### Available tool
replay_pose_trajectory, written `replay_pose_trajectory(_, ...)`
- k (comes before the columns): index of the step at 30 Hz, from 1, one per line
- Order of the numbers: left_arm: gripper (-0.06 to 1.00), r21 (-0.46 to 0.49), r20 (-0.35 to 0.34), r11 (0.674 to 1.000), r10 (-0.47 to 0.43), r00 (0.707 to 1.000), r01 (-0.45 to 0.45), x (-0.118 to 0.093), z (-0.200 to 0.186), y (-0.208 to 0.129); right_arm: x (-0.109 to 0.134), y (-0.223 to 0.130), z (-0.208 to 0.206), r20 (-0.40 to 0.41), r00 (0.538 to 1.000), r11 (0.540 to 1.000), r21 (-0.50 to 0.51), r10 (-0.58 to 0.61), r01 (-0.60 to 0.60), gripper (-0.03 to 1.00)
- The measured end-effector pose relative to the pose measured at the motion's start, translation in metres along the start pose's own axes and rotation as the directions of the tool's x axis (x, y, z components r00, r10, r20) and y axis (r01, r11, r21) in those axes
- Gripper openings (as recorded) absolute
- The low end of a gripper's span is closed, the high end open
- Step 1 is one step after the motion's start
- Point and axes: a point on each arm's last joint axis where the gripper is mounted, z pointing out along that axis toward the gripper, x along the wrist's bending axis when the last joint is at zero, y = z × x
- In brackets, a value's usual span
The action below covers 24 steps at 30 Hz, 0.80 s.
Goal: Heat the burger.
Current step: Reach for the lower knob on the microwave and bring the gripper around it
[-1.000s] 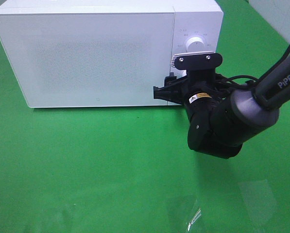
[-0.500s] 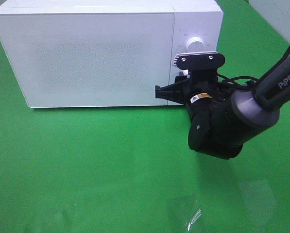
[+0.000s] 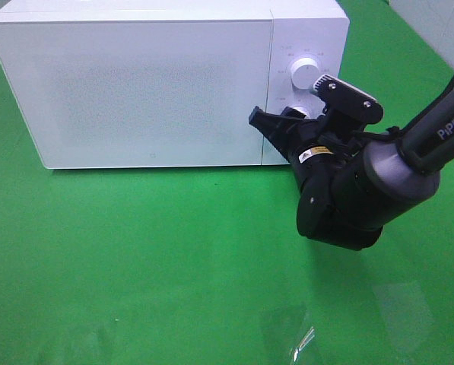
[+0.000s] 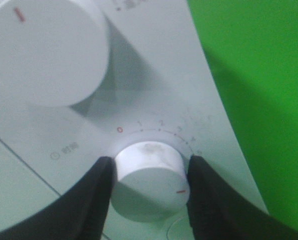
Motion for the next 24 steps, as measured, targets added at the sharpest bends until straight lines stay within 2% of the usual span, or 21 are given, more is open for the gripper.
replay_pose_trajectory(1,0.98,0.000,0.000,1.000,0.000,1.000,0.000,0.0000,0.0000,0.0000,0.0002,-0.0005,-0.0005,-0.012,0.996,0.996,0.007,0.084,-0.084,0.43)
replay_pose_trajectory(2,0.98,0.000,0.000,1.000,0.000,1.000,0.000,0.0000,0.0000,0.0000,0.0002,-0.0005,-0.0005,-0.012,0.996,0.996,0.007,0.084,-0.084,0.43)
replay_pose_trajectory(3,0.98,0.000,0.000,1.000,0.000,1.000,0.000,0.0000,0.0000,0.0000,-0.0001,-0.0004,-0.0008,-0.021,0.987,0.988,0.010,0.157,-0.157,0.43)
replay_pose_trajectory(4,0.98,0.000,0.000,1.000,0.000,1.000,0.000,0.0000,0.0000,0.0000,-0.0001,-0.0004,-0.0008,-0.021,0.987,0.988,0.010,0.157,-0.157,0.43)
replay_pose_trajectory(5,0.98,0.000,0.000,1.000,0.000,1.000,0.000,0.0000,0.0000,0.0000,-0.0006,-0.0002,-0.0007,-0.030,0.971,0.971,0.016,0.237,-0.237,0.43)
replay_pose_trajectory(6,0.98,0.000,0.000,1.000,0.000,1.000,0.000,0.0000,0.0000,0.0000,-0.0006,-0.0002,-0.0007,-0.030,0.971,0.971,0.016,0.237,-0.237,0.43)
replay_pose_trajectory(7,0.98,0.000,0.000,1.000,0.000,1.000,0.000,0.0000,0.0000,0.0000,-0.0009,0.0001,-0.0007,-0.036,0.943,0.943,0.022,0.332,-0.331,0.43)
replay_pose_trajectory(8,0.98,0.000,0.000,1.000,0.000,1.000,0.000,0.0000,0.0000,0.0000,-0.0009,0.0001,-0.0007,-0.036,0.943,0.943,0.022,0.332,-0.331,0.43)
replay_pose_trajectory(10,0.98,0.000,0.000,1.000,0.000,1.000,0.000,0.0000,0.0000,0.0000,-0.0007,0.0002,-0.0007,-0.038,0.865,0.866,0.031,0.500,-0.499,0.43)
replay_pose_trajectory(13,0.98,0.000,0.000,1.000,0.000,1.000,0.000,0.0000,0.0000,0.0000,-0.0007,0.0004,-0.0007,-0.040,0.841,0.841,0.034,0.540,-0.539,0.43)
replay_pose_trajectory(14,0.98,0.000,0.000,1.000,0.000,1.000,0.000,0.0000,0.0000,0.0000,-0.0009,0.0001,-0.0009,-0.041,0.793,0.794,0.038,0.607,-0.606,0.43)
replay_pose_trajectory(15,0.98,0.000,0.000,1.000,0.000,1.000,0.000,0.0000,0.0000,0.0000,-0.0009,0.0001,-0.0009,-0.041,0.793,0.794,0.038,0.607,-0.606,0.43)
replay_pose_trajectory(16,0.98,0.000,0.000,1.000,0.000,1.000,0.000,0.0000,0.0000,0.0000,-0.0008,-0.0003,-0.0009,-0.037,0.711,0.712,0.045,0.702,-0.700,0.43)
replay_pose_trajectory(17,0.98,0.000,0.000,1.000,0.000,1.000,0.000,0.0000,0.0000,0.0000,-0.0008,-0.0003,-0.0009,-0.037,0.711,0.712,0.045,0.702,-0.700,0.43)
replay_pose_trajectory(18,0.98,0.000,0.000,1.000,0.000,1.000,0.000,0.0000,0.0000,0.0000,-0.0009,-0.0003,-0.0010,-0.034,0.654,0.655,0.049,0.756,-0.754,0.43)
replay_pose_trajectory(21,0.98,0.000,0.000,1.000,0.000,1.000,0.000,0.0000,0.0000,0.0000,-0.0009,-0.0003,-0.0010,-0.032,0.629,0.630,0.050,0.777,-0.775,0.43)
replay_pose_trajectory(23,0.98,0.000,0.000,1.000,0.000,1.000,0.000,0.0000,0.0000,0.0000,-0.0010,-0.0004,-0.0012,-0.028,0.554,0.555,0.053,0.832,-0.830,0.43)
replay_pose_trajectory(24,0.98,0.000,0.000,1.000,0.000,1.000,0.000,0.0000,0.0000,0.0000,-0.0010,-0.0004,-0.0012,-0.028,0.554,0.555,0.053,0.832,-0.830,0.43)
